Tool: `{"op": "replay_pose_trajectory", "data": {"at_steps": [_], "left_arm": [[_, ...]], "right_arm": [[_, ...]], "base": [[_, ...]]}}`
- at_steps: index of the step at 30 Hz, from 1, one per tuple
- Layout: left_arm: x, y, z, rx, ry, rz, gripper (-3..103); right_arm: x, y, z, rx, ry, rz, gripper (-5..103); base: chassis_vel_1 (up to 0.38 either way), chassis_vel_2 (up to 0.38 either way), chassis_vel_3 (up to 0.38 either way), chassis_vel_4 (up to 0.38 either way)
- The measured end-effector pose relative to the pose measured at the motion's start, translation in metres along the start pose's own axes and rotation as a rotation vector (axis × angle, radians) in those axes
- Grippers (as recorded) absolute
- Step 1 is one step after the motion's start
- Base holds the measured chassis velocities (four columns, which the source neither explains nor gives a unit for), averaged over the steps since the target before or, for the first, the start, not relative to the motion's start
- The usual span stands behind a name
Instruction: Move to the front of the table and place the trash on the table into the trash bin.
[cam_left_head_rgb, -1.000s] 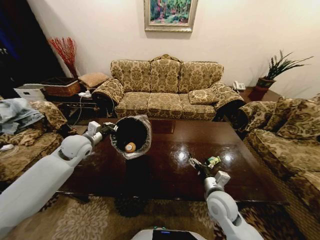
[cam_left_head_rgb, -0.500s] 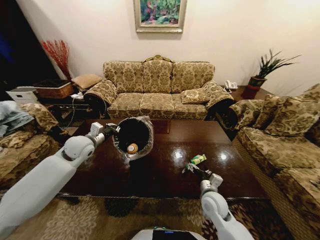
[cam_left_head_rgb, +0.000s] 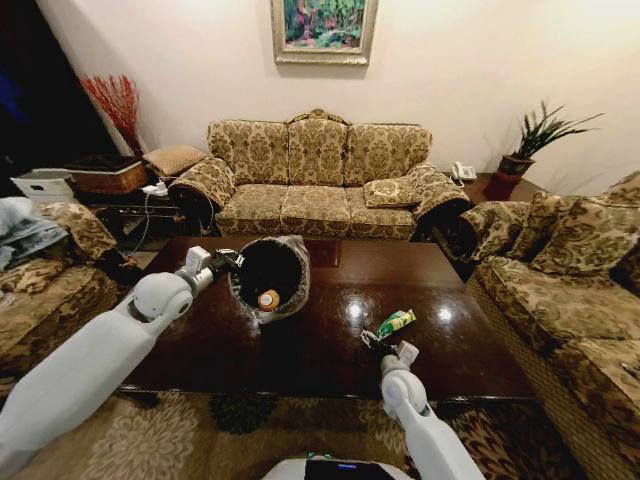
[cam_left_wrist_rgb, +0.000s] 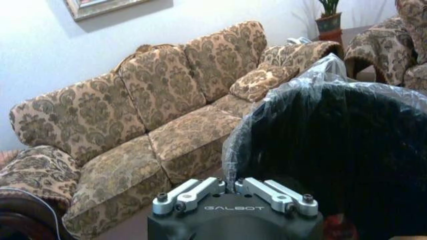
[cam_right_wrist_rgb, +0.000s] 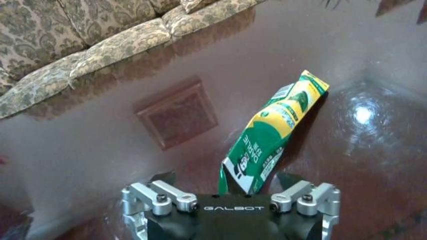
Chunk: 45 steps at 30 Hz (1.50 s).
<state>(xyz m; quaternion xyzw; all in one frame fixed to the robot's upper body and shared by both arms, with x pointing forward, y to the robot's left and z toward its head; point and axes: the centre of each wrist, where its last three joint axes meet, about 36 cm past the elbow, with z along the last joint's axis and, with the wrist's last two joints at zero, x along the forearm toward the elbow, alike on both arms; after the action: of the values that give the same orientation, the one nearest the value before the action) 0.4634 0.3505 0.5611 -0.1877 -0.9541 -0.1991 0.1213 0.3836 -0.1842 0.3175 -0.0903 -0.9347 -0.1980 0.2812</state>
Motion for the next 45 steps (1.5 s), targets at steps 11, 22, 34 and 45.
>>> {"op": "replay_pose_trajectory", "data": {"at_steps": [11,22,34,45], "left_arm": [[-0.002,-0.001,0.003,0.006,0.006,-0.008,2],[-0.003,-0.001,0.005,0.011,0.005,-0.011,2],[-0.001,0.002,0.005,-0.011,0.009,-0.017,2],[-0.017,0.013,0.024,-0.101,0.009,-0.041,2]], "right_arm": [[-0.008,-0.003,0.003,0.013,-0.004,0.004,61],[-0.006,-0.012,-0.001,0.02,-0.019,0.018,22],[0.079,0.001,-0.054,-0.077,-0.132,-0.264,0],[0.223,0.02,-0.175,-0.385,0.402,-1.0,0]], "base": [[0.0,0.0,0.0,0.0],[0.0,0.0,0.0,0.0],[0.0,0.0,0.0,0.0],[0.0,0.0,0.0,0.0]]}}
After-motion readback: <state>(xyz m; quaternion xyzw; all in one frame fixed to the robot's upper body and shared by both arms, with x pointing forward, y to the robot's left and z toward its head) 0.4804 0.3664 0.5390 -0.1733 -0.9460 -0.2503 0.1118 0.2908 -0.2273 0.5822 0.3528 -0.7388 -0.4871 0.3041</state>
